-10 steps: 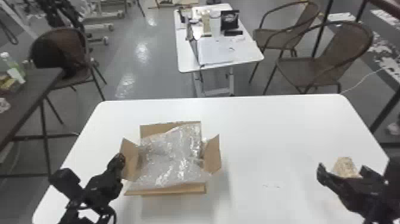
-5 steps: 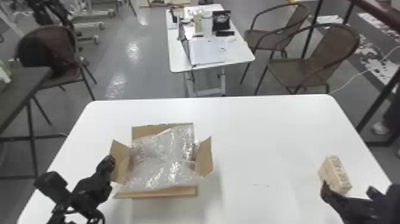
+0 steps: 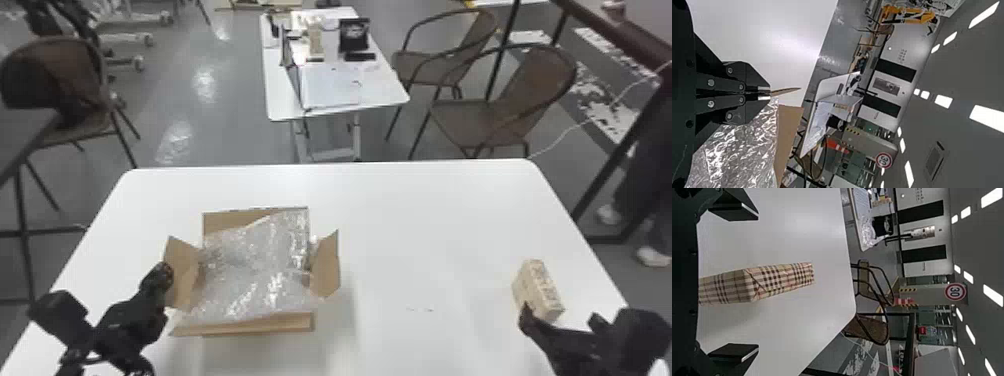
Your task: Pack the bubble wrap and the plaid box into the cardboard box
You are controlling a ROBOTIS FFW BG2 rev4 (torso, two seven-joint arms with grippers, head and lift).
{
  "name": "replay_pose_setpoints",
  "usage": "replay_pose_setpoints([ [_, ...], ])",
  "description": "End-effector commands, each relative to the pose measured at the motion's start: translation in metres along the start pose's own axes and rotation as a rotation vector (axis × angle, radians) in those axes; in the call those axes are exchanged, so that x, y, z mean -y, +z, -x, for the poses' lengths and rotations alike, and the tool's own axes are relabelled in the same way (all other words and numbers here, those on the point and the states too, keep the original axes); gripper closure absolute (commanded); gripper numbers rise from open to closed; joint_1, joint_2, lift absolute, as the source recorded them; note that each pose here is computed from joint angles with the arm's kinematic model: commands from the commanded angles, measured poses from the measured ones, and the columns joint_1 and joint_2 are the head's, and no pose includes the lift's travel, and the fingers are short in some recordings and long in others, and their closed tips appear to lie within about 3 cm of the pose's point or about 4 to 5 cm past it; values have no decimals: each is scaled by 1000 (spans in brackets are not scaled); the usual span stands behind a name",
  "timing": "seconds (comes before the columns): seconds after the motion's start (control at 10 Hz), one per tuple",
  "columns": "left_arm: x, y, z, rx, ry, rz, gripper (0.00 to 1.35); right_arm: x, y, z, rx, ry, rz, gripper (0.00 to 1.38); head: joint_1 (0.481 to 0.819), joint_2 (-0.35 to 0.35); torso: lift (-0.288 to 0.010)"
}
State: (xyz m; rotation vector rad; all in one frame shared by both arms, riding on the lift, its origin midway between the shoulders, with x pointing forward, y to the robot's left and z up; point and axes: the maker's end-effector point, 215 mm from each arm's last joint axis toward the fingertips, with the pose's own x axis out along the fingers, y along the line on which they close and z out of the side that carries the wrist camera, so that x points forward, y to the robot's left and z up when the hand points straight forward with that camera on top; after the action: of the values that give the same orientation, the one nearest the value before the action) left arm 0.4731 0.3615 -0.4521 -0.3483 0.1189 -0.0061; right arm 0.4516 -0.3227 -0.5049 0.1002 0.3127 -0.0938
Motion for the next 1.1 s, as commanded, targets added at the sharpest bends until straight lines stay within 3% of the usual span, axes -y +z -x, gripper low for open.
replay_pose_setpoints([
  [0.0,1,-1,0,0,0,2,1125,1,-6,-7,-4,-1,3,119,695,47,-18],
  [0.4,1,-1,0,-2,0,3,1127,7,-17,-29,-14,19,28,168,695,44,-18],
  [0.5,2,0,-1,1,-4,2,1127,10,-18,-34,-17,25,33,384,695,40,-18],
  [0.7,2,0,-1,0,-4,1,1125,6,-22,-36,-21,26,11,1001,695,34,-18],
  [0.8,1,0,-1,1,-2,0,1127,3,-19,-35,-14,17,1,1173,695,34,-18],
  [1.0,1,-1,0,-1,-3,0,1127,-3,-11,-31,3,15,-11,1211,695,42,-18],
])
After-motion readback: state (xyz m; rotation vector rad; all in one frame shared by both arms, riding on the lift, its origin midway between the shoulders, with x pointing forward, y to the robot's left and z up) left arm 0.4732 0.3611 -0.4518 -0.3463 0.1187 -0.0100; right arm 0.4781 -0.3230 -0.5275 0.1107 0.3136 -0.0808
